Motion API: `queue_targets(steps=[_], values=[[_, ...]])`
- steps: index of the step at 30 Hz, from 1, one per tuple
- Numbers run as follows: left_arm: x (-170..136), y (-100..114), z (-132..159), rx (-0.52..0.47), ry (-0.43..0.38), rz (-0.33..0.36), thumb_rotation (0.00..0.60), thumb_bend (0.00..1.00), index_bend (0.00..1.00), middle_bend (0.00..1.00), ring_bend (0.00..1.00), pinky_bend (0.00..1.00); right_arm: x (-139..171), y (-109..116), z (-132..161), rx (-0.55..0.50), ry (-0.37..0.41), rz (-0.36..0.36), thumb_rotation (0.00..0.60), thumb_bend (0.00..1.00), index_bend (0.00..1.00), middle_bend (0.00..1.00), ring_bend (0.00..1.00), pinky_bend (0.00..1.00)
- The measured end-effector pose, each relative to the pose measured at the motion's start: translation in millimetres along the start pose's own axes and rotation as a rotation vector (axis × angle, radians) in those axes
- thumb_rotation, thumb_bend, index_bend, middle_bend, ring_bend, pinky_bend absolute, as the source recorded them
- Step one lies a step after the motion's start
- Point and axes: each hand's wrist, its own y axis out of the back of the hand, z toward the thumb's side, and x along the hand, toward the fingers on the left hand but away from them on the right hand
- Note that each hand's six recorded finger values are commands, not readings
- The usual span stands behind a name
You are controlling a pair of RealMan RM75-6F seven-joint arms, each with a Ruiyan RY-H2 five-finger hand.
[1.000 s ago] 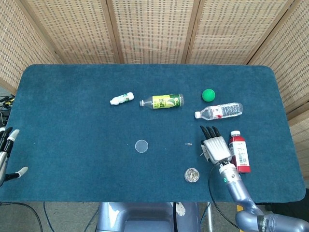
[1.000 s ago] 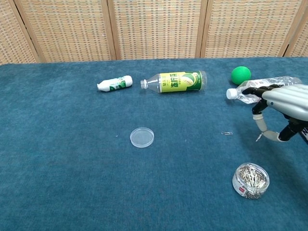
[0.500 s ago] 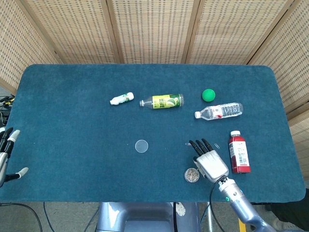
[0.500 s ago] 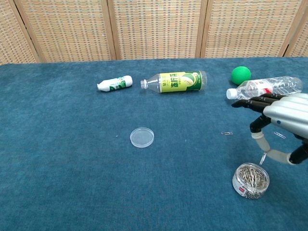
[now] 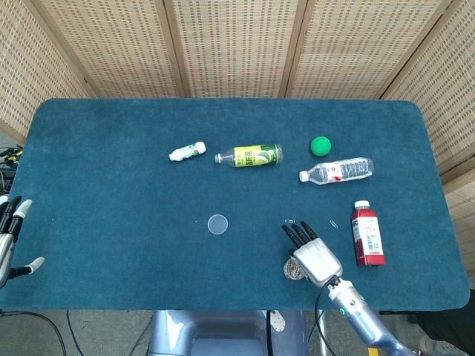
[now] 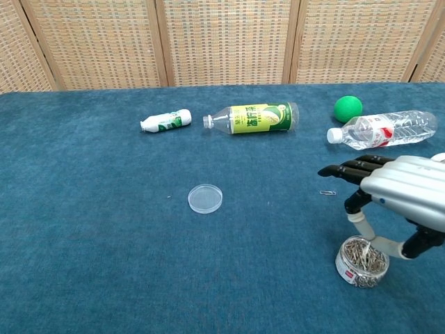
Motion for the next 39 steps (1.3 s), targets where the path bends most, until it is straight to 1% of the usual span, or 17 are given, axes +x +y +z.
queue_targets(steps=[4,10,18,27,33,35,37,39], values=[[0.5,-0.3,-0.7,-0.001,0.002,-0.001,0.6,0.0,0.0,0.0,0.0,0.0,-7.9,-1.1,5.2,0.021,0.002,0.0,0.6,0.49,0.64,0.0,0.0,0.0],[0.8,0.9,-1.8,-0.005,0.003,0.001,0.6,0.0,0.0,0.0,0.0,0.0,-12.0,-5.6,1.7,0.053,-0.015,0.017,0.6,0.49,0.64,0.0,0.0,0.0],[0.7,2.1,-1.8,-0.009,0.002,0.003,0.6,0.0,0.0,0.0,0.0,0.0,-3.7,-11.8,-5.9,0.092,-0.019,0.048,0.6,0.49,0.64,0.0,0.0,0.0],[1.0,1.4,-1.5,-0.009,0.002,0.0,0.6,0.0,0.0,0.0,0.0,0.0,-1.7,-11.0,-8.3,0.105,-0.018,0.047,0.6,0.49,0.64,0.0,0.0,0.0],[1.1,1.5,-1.6,-0.008,0.002,0.001,0.6,0.0,0.0,0.0,0.0,0.0,0.2,-13.8,-10.4,0.11,-0.02,0.062,0.6,0.49,0.64,0.0,0.0,0.0],[1.3,1.4,-1.6,-0.007,0.002,0.001,0.6,0.0,0.0,0.0,0.0,0.0,1.0,-14.0,-9.5,0.108,-0.014,0.065,0.6,0.42,0.59,0.0,0.0,0.0],[1.4,0.9,-1.6,-0.007,0.003,0.0,0.6,0.0,0.0,0.0,0.0,0.0,1.8,-13.5,-8.2,0.102,-0.007,0.066,0.6,0.28,0.5,0.0,0.0,0.0],[1.3,0.9,-1.7,-0.006,0.003,0.0,0.6,0.0,0.0,0.0,0.0,0.0,2.3,-12.7,-7.7,0.098,-0.003,0.065,0.6,0.2,0.43,0.0,0.0,0.0]])
